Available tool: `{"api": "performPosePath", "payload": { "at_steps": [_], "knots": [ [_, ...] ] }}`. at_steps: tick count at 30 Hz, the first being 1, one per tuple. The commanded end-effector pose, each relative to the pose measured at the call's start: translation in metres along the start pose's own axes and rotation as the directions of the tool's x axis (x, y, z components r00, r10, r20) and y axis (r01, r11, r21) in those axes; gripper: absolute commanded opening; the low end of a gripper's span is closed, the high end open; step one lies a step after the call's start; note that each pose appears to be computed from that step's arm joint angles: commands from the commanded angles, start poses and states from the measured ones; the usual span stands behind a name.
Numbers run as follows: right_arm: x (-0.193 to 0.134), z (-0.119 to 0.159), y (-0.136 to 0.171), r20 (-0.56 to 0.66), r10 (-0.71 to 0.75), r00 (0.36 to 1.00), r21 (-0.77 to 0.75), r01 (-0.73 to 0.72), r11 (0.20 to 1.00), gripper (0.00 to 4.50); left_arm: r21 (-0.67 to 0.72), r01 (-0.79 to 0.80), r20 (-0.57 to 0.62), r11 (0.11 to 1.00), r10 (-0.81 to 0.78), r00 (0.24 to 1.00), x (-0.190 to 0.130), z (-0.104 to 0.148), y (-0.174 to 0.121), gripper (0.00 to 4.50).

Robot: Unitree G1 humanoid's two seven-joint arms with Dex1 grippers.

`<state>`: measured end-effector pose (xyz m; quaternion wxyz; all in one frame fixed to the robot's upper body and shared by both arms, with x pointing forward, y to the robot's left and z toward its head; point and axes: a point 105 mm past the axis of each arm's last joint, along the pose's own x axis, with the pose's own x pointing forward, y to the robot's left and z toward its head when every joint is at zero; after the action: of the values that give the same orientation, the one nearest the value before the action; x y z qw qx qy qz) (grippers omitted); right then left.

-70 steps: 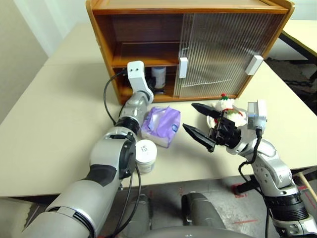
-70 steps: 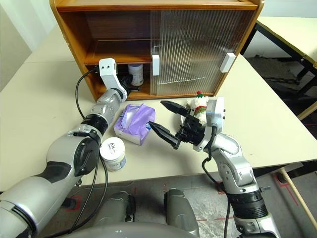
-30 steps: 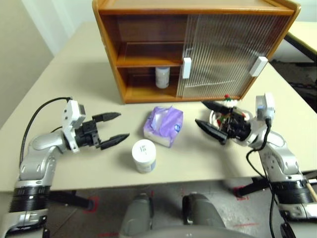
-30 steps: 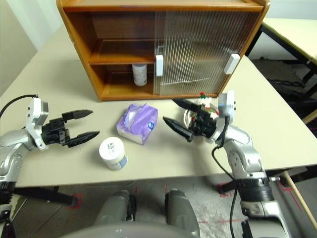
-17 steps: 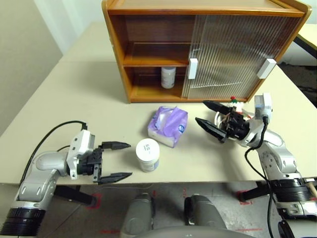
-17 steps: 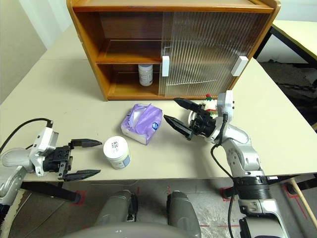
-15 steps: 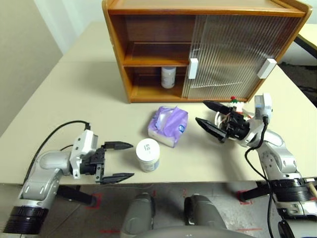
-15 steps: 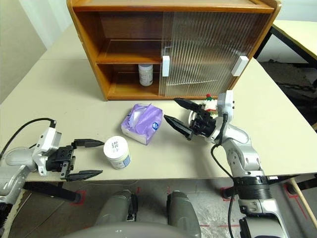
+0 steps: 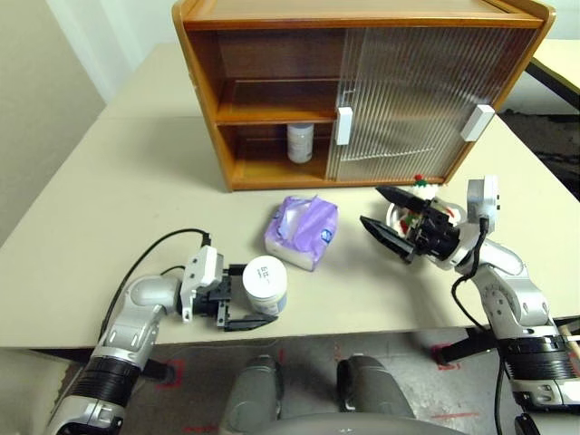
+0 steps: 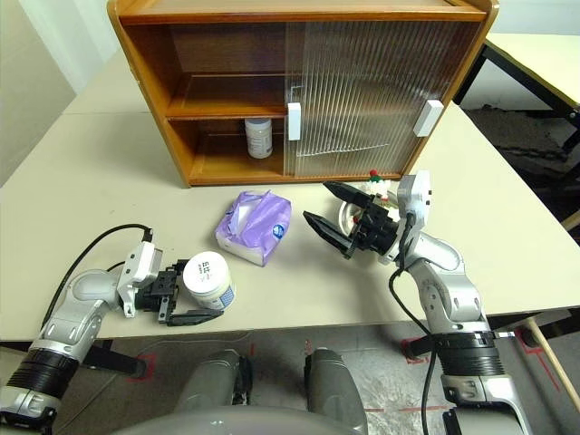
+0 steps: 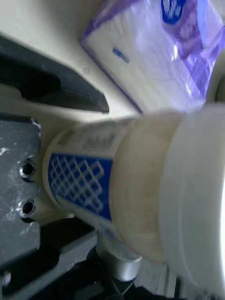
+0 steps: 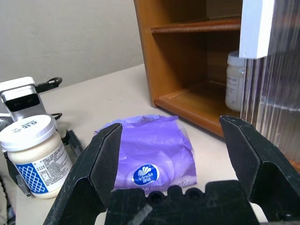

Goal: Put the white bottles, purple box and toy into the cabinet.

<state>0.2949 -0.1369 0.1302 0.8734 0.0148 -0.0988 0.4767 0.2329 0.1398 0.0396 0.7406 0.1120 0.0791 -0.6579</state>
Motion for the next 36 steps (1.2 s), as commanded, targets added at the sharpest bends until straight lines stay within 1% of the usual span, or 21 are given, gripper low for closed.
{"api": "performPosePath", "payload": {
  "at_steps": [1, 5, 7, 9, 12, 14, 18, 20, 22, 24, 29, 34, 36],
  "knots": [
    [-0.002, 0.004, -0.002, -0.007, -0.01, 1.0, -0.026, 0.01, 1.0, 4.5, -0.056, 0.047, -0.027, 0.997, -0.048, 0.998, 0.004, -0.011, -0.009, 3.09],
    [-0.003, 0.004, -0.006, -0.013, -0.011, 1.0, -0.028, 0.011, 1.0, 4.5, -0.043, 0.01, -0.021, 0.999, -0.01, 1.0, -0.007, -0.007, -0.006, 3.09],
    [-0.002, 0.004, -0.009, -0.013, -0.008, 1.0, -0.029, 0.008, 1.0, 4.5, -0.043, -0.067, 0.057, 0.997, 0.069, 0.996, -0.018, 0.008, 0.005, 3.09],
    [0.0, 0.003, -0.01, -0.012, -0.006, 1.0, -0.029, 0.005, 1.0, 4.5, -0.055, -0.111, 0.131, 0.992, 0.117, 0.984, -0.029, 0.024, 0.011, 3.09],
    [0.003, 0.004, -0.011, -0.001, 0.004, 1.0, -0.029, -0.004, 1.0, 4.5, -0.08, -0.134, 0.189, 0.988, 0.147, 0.971, -0.042, 0.04, 0.015, 3.09],
    [0.006, 0.004, -0.011, 0.007, 0.013, 1.0, -0.032, -0.013, 0.999, 4.5, -0.094, -0.178, 0.204, 0.979, 0.194, 0.96, -0.053, 0.048, 0.022, 3.09],
    [0.01, 0.007, -0.012, 0.018, 0.019, 1.0, -0.038, -0.018, 0.999, 4.5, -0.084, -0.362, 0.186, 0.928, 0.372, 0.91, -0.064, 0.056, 0.053, 3.09],
    [0.011, 0.008, -0.012, 0.02, 0.023, 1.0, -0.039, -0.022, 0.999, 4.5, -0.089, -0.425, 0.123, 0.901, 0.433, 0.893, -0.056, 0.05, 0.068, 3.09],
    [0.011, 0.009, -0.011, 0.028, 0.031, 0.999, -0.035, -0.03, 0.999, 4.5, -0.109, -0.523, 0.073, 0.845, 0.532, 0.844, -0.047, 0.042, 0.09, 3.09],
    [0.01, 0.009, -0.01, 0.03, 0.036, 0.999, -0.034, -0.035, 0.999, 4.5, -0.11, -0.582, 0.036, 0.806, 0.589, 0.808, -0.034, 0.036, 0.105, 3.09],
    [0.011, 0.009, -0.01, 0.035, 0.031, 0.999, -0.036, -0.03, 0.999, 4.5, -0.115, -0.684, 0.011, 0.72, 0.689, 0.724, -0.006, 0.037, 0.135, 3.09],
    [0.011, 0.007, -0.008, 0.036, 0.033, 0.999, -0.035, -0.032, 0.999, 4.5, -0.102, -0.717, -0.003, 0.69, 0.72, 0.694, 0.027, 0.043, 0.155, 3.09],
    [0.01, 0.007, -0.008, 0.035, 0.033, 0.999, -0.035, -0.032, 0.999, 4.5, -0.103, -0.73, -0.003, 0.675, 0.734, 0.679, 0.031, 0.044, 0.159, 3.09]
  ]
}}
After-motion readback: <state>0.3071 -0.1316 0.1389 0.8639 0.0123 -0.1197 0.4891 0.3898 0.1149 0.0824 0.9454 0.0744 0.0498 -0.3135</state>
